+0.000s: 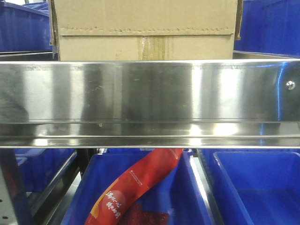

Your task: Stack two boxes on right shelf middle

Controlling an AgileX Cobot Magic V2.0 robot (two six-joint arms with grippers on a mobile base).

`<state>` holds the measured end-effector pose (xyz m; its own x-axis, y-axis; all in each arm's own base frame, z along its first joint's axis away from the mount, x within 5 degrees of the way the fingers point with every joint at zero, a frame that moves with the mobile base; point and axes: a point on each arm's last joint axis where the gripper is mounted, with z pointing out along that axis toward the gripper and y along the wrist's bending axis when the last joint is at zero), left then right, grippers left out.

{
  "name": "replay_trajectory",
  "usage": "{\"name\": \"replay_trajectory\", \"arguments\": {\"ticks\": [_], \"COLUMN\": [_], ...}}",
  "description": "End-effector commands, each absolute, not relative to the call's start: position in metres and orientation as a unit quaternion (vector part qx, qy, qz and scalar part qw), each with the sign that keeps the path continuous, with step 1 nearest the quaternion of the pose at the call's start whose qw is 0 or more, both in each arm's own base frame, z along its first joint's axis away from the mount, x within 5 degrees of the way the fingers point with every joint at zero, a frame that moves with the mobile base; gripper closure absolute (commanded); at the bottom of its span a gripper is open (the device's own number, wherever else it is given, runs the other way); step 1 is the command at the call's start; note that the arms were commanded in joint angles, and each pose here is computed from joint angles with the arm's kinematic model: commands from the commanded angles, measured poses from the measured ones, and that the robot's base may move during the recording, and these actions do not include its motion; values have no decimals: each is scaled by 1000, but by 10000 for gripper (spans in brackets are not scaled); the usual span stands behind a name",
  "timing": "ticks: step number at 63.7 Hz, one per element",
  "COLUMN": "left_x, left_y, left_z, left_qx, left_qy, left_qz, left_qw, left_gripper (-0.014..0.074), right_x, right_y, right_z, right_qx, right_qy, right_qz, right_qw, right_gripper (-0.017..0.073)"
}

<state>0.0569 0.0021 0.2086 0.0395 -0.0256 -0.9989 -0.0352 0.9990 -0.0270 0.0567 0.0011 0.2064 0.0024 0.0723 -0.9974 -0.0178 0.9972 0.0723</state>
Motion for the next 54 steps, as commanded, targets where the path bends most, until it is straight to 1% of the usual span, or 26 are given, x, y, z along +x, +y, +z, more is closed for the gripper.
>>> {"name": "replay_trajectory", "arguments": {"ticks": [1, 54], "left_x": [56, 56], "left_y": [2, 2], "left_z": [211, 211], "left_qx": [-24, -24], "left_qy": [685, 685], "left_qz": [3, 3], "left_qw": [728, 728], "left_gripper": [705, 705], "right_x": [56, 56], "right_y": [1, 1], "right_z": [209, 209], "right_qx": [22, 22], "right_qy": [694, 694], "right_qz": [29, 29], "right_qw": [719, 719], "right_gripper": [715, 715]}}
